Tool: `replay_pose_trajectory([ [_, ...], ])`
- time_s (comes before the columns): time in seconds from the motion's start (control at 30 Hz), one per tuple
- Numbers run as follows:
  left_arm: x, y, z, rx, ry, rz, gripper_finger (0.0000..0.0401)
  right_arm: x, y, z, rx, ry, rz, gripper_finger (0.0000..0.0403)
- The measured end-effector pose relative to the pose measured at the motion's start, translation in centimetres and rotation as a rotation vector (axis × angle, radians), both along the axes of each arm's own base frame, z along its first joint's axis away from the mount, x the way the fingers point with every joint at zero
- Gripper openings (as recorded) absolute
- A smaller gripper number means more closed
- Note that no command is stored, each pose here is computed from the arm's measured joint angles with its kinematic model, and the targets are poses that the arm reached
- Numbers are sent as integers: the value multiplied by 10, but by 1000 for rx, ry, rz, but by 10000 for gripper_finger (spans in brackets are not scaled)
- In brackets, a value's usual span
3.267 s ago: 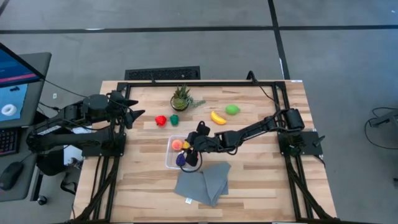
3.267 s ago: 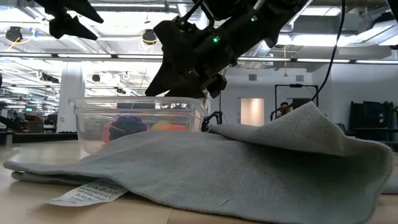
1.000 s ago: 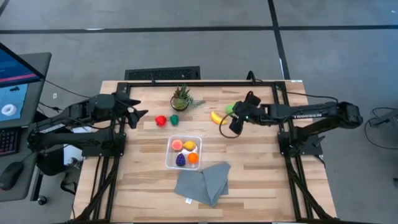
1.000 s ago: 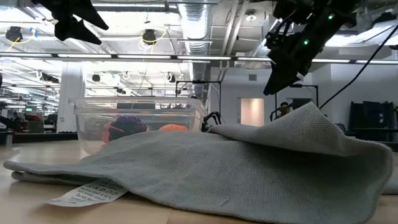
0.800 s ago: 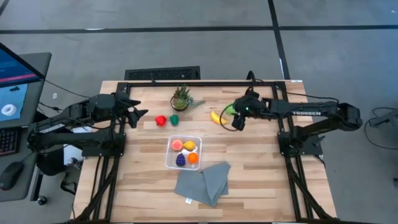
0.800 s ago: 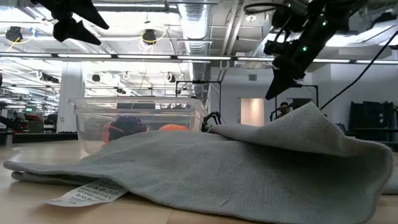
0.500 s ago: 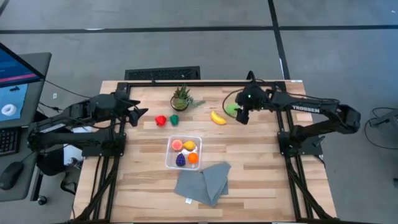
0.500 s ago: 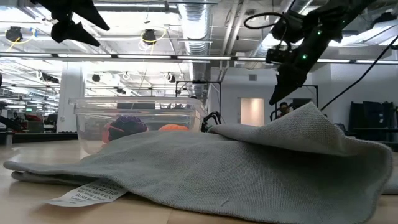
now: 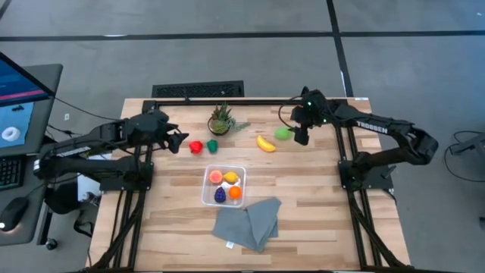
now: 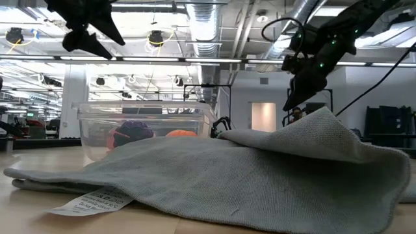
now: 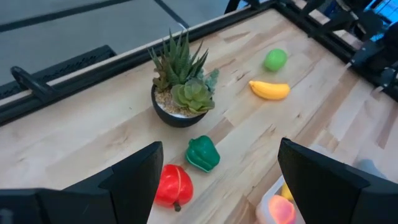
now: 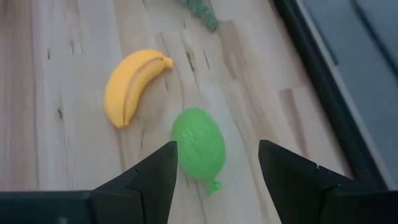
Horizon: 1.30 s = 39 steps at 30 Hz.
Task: Pick and placing Produce into tupperware
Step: Put the green melon into the transparent container
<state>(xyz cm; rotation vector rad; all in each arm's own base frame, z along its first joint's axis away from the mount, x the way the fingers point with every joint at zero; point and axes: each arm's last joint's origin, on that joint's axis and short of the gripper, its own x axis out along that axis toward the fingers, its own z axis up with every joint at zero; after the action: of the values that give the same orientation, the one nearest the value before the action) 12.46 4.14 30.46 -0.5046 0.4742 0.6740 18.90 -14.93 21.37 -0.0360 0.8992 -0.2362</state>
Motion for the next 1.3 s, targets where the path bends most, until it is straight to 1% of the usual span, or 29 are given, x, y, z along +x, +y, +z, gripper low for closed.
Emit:
replay_pose_trajectory([
  [0.13, 10, 2, -2, -29, -2, -27, 306, 0, -8, -13, 57, 36, -16, 249],
  [0.27, 15, 1, -2, -62, -32, -66, 306, 6, -11, -26, 91, 53, 29, 249],
  [0.37, 15, 0, -2, -90, -42, -81, 306, 12, -12, -35, 103, 76, 63, 249],
  [0.47, 12, -2, -1, -112, -45, -116, 306, 17, -14, -40, 96, 64, 71, 249],
  [0.63, 4, -10, -5, -106, 24, -180, 306, 21, -15, -47, 99, 70, 86, 249],
  [0.73, -3, -14, -6, -113, 53, -169, 306, 22, -16, -52, 111, 84, 88, 249],
  [1.03, -13, -19, -3, -112, 11, -118, 306, 26, -20, -55, 95, 68, 83, 250],
  [1.2, -12, -20, -3, -112, 12, -120, 306, 31, -24, -60, 143, 123, 74, 250],
  [1.3, -12, -20, -3, -113, 11, -119, 306, 37, -26, -61, 141, 168, 77, 251],
])
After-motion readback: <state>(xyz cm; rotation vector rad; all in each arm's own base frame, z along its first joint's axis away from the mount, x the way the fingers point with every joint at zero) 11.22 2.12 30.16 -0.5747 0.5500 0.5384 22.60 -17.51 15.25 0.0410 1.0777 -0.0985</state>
